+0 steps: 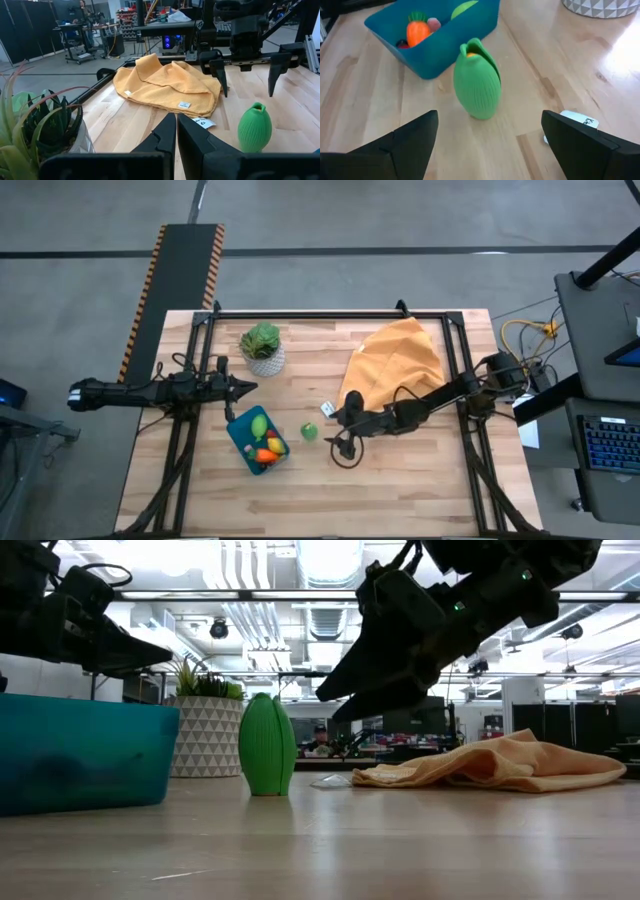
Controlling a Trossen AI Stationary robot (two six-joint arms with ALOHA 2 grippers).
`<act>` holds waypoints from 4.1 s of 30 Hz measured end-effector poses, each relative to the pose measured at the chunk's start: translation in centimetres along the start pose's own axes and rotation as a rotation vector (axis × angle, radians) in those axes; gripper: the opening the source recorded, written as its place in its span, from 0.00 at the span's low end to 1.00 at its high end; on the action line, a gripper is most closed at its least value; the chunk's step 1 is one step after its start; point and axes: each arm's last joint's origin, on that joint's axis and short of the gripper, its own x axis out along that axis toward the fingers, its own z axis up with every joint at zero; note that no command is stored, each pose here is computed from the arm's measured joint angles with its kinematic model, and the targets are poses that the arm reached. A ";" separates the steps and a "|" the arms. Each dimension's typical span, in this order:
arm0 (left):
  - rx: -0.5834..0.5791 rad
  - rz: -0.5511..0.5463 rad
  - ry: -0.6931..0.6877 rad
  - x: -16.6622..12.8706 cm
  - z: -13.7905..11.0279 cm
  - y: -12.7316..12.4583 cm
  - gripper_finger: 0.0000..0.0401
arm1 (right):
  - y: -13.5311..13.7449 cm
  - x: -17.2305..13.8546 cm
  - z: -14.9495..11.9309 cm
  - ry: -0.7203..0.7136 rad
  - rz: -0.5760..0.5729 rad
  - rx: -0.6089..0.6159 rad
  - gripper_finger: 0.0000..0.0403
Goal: Pick and placing Produce into tupperware
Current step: Put the green corn into the blue bin
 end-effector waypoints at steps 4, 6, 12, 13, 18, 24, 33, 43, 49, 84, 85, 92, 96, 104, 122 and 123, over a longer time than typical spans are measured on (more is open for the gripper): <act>0.000 0.000 0.000 0.0 0.0 0.0 0.00 | 0.3 -0.1 -0.2 -0.001 0.009 0.001 0.87; 0.000 0.000 0.000 0.0 0.0 0.0 0.00 | 0.6 0.2 -0.3 -0.026 0.025 -0.006 0.87; 0.000 0.000 0.000 0.0 0.0 0.0 0.00 | 1.4 2.6 -1.9 -0.016 0.017 -0.085 0.86; 0.000 0.000 0.001 0.0 0.0 0.0 0.00 | 1.5 3.2 -2.2 -0.006 0.005 -0.090 0.86; 0.000 0.000 0.000 0.0 0.0 0.0 0.00 | 1.7 5.9 -3.2 0.017 -0.057 -0.123 0.84; 0.002 0.000 0.001 0.0 0.0 0.0 0.00 | 1.9 7.4 -3.3 0.021 -0.071 -0.126 0.83; 0.004 0.000 0.005 0.0 0.0 0.0 0.00 | 1.8 7.8 -1.8 -0.022 -0.125 -0.175 0.83; 0.007 0.000 0.007 0.0 -0.1 0.0 0.00 | 1.4 8.3 -0.2 -0.062 -0.133 -0.162 0.83; 0.007 0.000 0.006 0.0 -0.1 0.0 0.00 | 1.6 8.3 0.2 -0.070 -0.131 -0.165 0.82; 0.005 0.000 0.006 0.0 -0.1 0.0 0.00 | 1.5 8.3 0.0 -0.058 -0.135 -0.165 0.51; 0.005 0.000 0.006 0.0 -0.1 0.0 0.00 | 1.5 8.3 0.0 -0.058 -0.134 -0.165 0.52; 0.005 0.000 0.006 0.0 -0.1 0.0 0.00 | 1.5 8.3 0.1 -0.066 -0.132 -0.162 0.49; 0.005 0.000 0.006 0.0 -0.1 0.0 0.00 | 1.6 8.3 0.5 -0.085 -0.128 -0.172 0.48; 0.005 0.000 0.006 0.0 -0.1 0.0 0.00 | 2.8 8.5 3.4 -0.165 -0.111 -0.227 0.50; 0.005 0.000 0.006 0.0 -0.1 0.0 0.00 | 5.8 7.9 10.2 -0.273 0.050 -0.297 0.50; 0.005 0.000 0.007 0.0 -0.1 0.0 0.00 | 5.9 7.8 10.5 -0.282 0.053 -0.295 0.50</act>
